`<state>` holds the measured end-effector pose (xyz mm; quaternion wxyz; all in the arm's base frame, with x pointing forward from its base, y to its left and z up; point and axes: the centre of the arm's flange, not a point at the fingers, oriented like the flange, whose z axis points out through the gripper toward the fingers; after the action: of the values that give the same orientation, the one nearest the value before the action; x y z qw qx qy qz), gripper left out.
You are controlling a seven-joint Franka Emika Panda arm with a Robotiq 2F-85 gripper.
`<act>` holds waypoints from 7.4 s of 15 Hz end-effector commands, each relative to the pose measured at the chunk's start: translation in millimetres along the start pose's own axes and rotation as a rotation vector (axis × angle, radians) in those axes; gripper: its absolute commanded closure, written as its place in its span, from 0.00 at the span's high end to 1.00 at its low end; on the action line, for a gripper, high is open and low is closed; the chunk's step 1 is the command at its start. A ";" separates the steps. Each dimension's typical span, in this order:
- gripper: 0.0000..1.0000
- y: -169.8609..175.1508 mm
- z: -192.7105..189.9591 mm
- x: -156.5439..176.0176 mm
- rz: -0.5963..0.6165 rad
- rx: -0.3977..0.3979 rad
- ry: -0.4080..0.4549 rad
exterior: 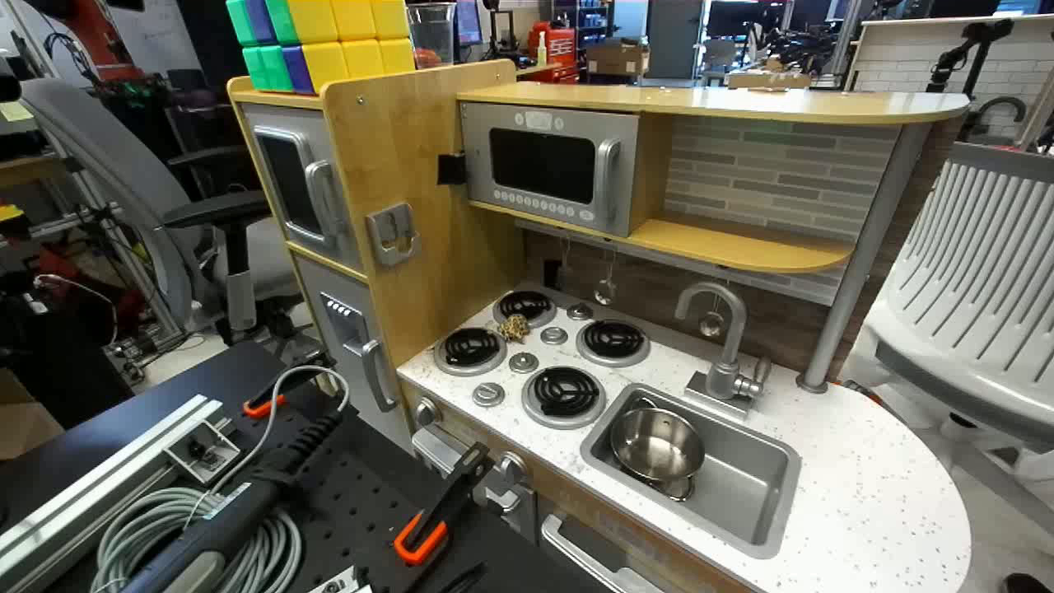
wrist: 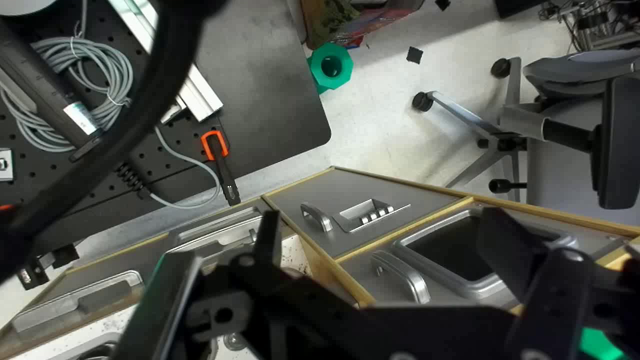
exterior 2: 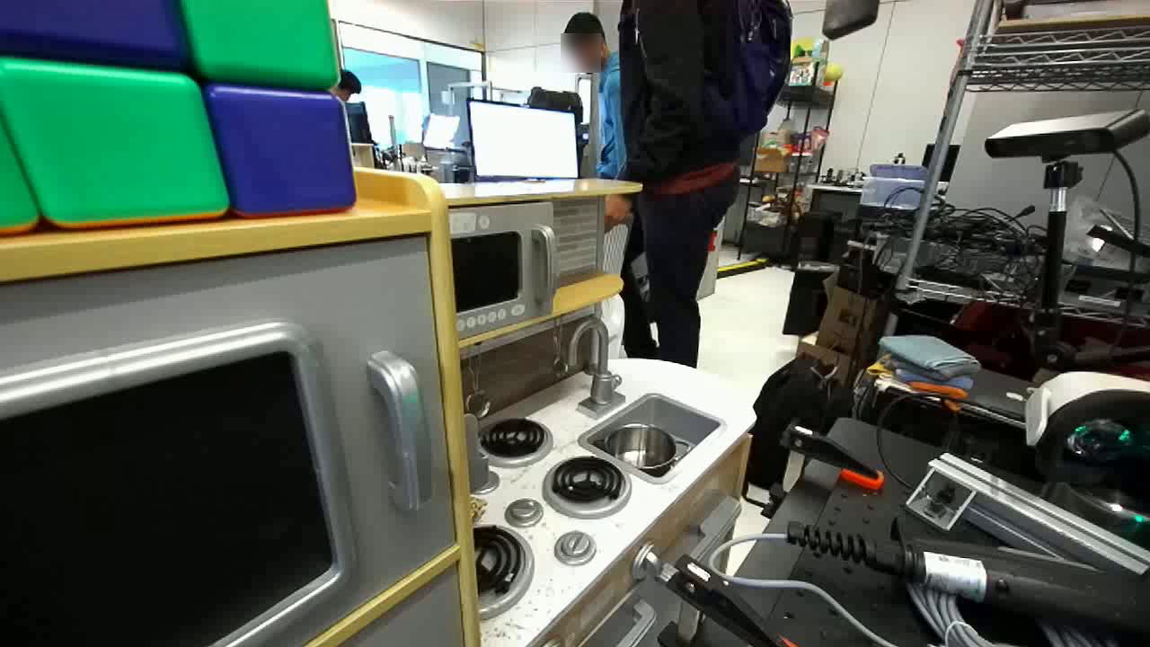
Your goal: Put the thing on the stovetop in the pot that is in the sink
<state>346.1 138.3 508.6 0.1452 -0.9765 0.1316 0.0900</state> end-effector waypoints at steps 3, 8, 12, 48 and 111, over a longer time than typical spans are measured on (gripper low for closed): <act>1.00 2.9 7.6 23.1 0.051 -0.012 0.019; 1.00 31.6 39.9 126.8 0.168 -0.002 0.061; 1.00 58.9 74.1 204.8 0.244 0.013 0.119; 1.00 109.1 310.9 370.0 0.388 -0.217 0.312; 0.58 304.5 267.8 427.3 1.316 0.112 0.308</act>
<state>633.7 -167.2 52.8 0.0941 -0.6906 0.7169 -0.0160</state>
